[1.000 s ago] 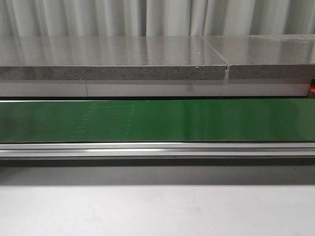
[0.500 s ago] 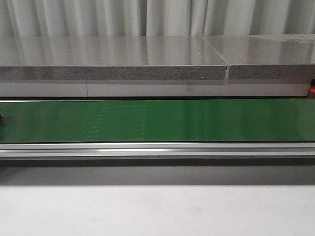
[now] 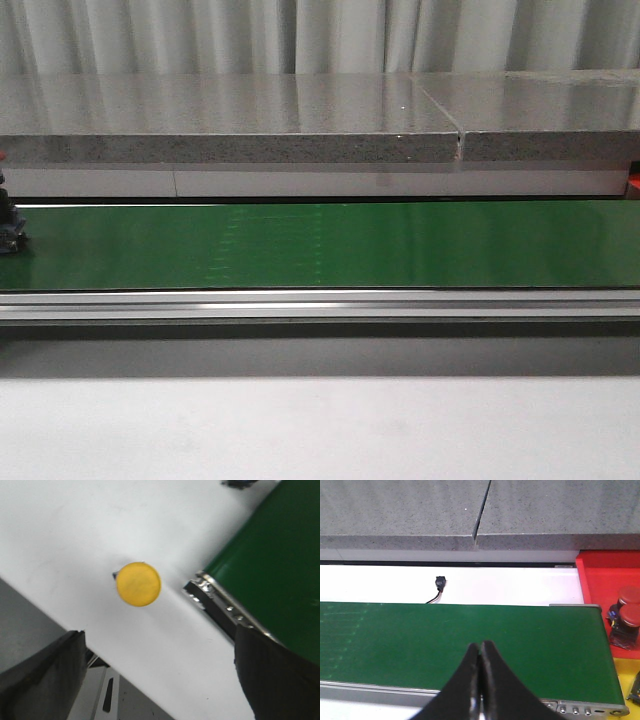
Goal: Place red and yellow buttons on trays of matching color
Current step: 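Move the left gripper back to the pile over a yellow button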
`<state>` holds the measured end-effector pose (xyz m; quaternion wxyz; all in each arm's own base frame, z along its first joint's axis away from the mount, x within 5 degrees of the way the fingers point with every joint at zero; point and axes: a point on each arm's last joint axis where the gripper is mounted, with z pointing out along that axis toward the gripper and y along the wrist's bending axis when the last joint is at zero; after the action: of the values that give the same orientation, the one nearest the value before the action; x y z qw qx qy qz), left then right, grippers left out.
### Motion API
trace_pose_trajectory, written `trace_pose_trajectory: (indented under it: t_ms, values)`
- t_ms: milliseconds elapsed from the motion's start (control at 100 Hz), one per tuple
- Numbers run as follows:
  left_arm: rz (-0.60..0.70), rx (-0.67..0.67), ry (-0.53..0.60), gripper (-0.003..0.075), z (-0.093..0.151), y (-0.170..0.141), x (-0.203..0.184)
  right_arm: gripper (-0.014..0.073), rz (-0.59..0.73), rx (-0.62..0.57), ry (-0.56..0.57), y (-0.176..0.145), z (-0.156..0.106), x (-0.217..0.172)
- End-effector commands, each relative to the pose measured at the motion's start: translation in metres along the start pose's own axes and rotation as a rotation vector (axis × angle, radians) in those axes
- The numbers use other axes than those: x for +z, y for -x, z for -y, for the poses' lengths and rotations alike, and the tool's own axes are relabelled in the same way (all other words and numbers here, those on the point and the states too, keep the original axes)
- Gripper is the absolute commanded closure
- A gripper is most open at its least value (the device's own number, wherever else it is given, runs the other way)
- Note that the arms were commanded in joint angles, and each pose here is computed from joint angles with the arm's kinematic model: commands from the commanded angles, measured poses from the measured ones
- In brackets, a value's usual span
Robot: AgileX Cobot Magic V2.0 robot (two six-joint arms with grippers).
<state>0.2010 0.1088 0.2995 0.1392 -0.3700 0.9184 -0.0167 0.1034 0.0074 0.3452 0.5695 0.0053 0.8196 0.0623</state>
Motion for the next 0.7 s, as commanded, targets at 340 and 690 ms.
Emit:
trace_pose_trajectory:
  t_ms: [340, 690]
  values:
    - [-0.136, -0.191, -0.01, 0.0134, 0.003, 0.016, 0.033, 0.0661, 0.091, 0.002, -0.002, 0.013, -0.001, -0.004]
    - [-0.157, -0.252, 0.016, 0.0134, 0.002, 0.027, 0.058, 0.0661, 0.091, 0.002, -0.002, 0.013, -0.001, -0.004]
